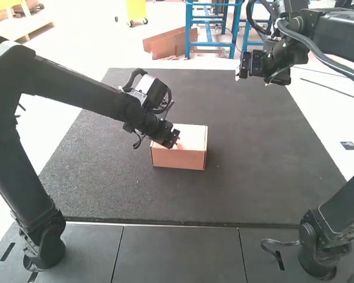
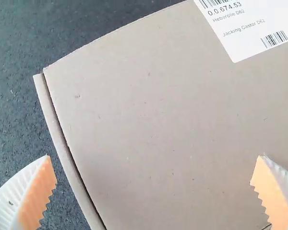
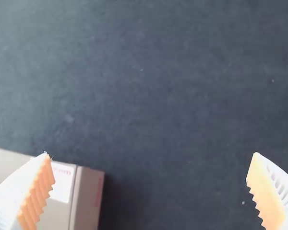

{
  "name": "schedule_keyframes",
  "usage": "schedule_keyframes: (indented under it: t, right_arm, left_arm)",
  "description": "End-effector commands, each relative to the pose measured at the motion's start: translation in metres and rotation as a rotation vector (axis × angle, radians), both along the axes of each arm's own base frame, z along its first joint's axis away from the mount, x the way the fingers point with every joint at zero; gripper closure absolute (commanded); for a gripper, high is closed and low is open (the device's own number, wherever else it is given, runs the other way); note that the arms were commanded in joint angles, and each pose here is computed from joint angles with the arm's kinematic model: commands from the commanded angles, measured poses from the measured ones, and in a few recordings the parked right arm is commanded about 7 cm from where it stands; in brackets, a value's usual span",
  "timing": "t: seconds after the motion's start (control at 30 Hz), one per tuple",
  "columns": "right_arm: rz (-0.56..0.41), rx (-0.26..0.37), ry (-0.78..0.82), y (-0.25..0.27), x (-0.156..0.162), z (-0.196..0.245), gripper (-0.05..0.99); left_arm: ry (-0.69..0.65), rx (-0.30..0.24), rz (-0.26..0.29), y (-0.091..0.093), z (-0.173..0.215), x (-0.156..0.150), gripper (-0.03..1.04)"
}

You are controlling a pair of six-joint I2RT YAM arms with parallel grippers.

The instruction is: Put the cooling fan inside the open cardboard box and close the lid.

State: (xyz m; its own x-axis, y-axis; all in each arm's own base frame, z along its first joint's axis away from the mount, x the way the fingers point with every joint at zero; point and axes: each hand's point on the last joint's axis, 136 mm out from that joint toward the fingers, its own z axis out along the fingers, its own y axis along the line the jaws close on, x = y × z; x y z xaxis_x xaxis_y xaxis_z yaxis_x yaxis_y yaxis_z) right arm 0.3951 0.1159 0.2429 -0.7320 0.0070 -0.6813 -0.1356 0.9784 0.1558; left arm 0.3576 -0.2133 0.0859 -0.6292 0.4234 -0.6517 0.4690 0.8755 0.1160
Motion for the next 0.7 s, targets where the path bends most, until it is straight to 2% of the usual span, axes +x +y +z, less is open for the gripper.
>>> schedule_keyframes:
  t: [0.0,0.07,0.13,0.2,0.3,0.43,0.53,0.6,0.67]
  right_arm:
    - [-0.01,0.028,-0.049,-0.001,0.004,0.022,0.02]
    - [-0.01,0.031,-0.053,-0.001,0.005,0.025,0.02]
    - [-0.004,0.041,-0.057,-0.001,0.003,0.028,0.02]
    - [0.004,0.045,-0.059,0.0,0.001,0.029,0.02]
    - [0.039,0.048,-0.057,0.003,-0.006,0.028,0.02]
    - [0.102,0.03,-0.12,0.006,-0.014,0.036,0.02]
    - [0.123,0.04,-0.234,0.006,-0.015,0.05,0.02]
    - [0.135,0.068,-0.324,0.008,-0.018,0.064,0.02]
    - [0.133,0.084,-0.404,0.006,-0.023,0.077,0.02]
  left_arm:
    - [-0.093,-0.046,-0.018,-0.01,0.048,0.011,0.04]
    - [-0.181,-0.102,0.009,-0.008,0.102,0.028,0.04]
    - [-0.299,-0.172,0.042,0.0,0.172,0.045,0.04]
    - [-0.364,-0.245,0.058,0.007,0.224,0.049,0.04]
    - [-0.377,-0.309,0.08,0.017,0.248,0.051,0.04]
    - [-0.406,-0.31,0.107,0.035,0.252,0.047,0.04]
    - [-0.53,-0.346,0.101,0.046,0.271,0.042,0.04]
    - [-0.643,-0.374,0.096,0.053,0.288,0.035,0.04]
    - [-0.729,-0.379,0.08,0.06,0.297,0.025,0.04]
